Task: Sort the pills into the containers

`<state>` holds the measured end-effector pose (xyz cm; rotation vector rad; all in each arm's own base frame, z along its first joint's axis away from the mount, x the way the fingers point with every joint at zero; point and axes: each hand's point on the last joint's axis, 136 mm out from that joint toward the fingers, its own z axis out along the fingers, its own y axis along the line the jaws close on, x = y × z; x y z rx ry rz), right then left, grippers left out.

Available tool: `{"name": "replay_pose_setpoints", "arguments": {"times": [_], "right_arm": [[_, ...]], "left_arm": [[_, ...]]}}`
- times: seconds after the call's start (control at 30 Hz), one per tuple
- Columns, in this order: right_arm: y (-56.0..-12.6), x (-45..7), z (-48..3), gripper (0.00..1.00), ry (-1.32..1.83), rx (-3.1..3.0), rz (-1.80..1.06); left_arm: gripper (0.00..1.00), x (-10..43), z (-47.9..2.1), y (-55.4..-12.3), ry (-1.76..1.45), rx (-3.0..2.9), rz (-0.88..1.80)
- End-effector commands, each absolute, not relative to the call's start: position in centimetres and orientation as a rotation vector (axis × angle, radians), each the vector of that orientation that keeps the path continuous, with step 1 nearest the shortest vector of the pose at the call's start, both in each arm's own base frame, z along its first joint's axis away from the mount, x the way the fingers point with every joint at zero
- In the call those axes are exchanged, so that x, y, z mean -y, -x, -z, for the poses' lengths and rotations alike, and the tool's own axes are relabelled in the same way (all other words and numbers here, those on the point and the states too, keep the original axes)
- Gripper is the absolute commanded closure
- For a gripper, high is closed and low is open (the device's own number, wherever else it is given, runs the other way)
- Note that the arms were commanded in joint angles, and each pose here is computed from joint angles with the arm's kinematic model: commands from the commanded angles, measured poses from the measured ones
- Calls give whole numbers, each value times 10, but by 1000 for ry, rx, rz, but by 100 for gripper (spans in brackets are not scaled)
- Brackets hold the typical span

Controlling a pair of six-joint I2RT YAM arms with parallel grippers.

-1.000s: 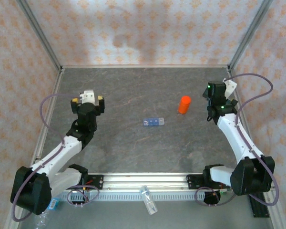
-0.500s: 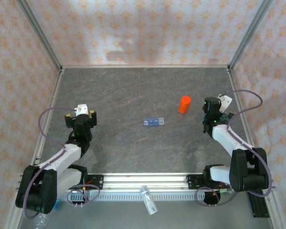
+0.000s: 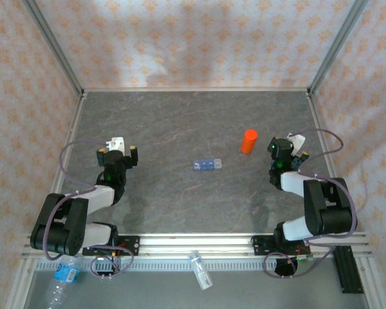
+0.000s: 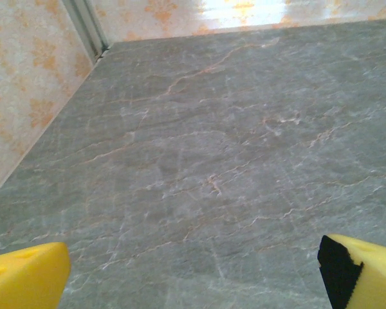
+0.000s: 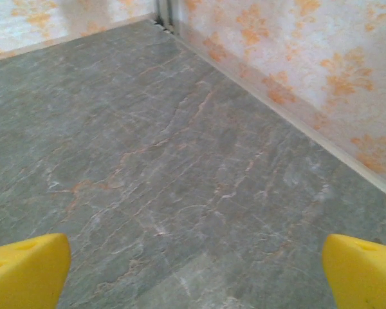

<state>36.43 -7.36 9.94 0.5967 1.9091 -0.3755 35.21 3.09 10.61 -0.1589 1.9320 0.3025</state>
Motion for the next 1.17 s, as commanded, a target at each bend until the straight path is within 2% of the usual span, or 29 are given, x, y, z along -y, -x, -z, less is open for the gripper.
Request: {"name": "replay_pose_setpoints", "arguments": {"times": [0.0,0.27,0.4,1.13], "right_arm": [[-378,60,-109,0,-497,-1863,271],[-388,44,-93,0,-389,-1878,195],[-387,44,-94,1,-388,-1893,201],[-388,42,-94,1,-378,-1903,196]], "left_arm": [[0,-17,-125,-365,130,-1835,-169],[0,-5,-99,-388,46,-1877,-149],[0,-26,-95,-395,165,-1931,-170],[0,-26,-95,-395,164,-1929,-171]]}}
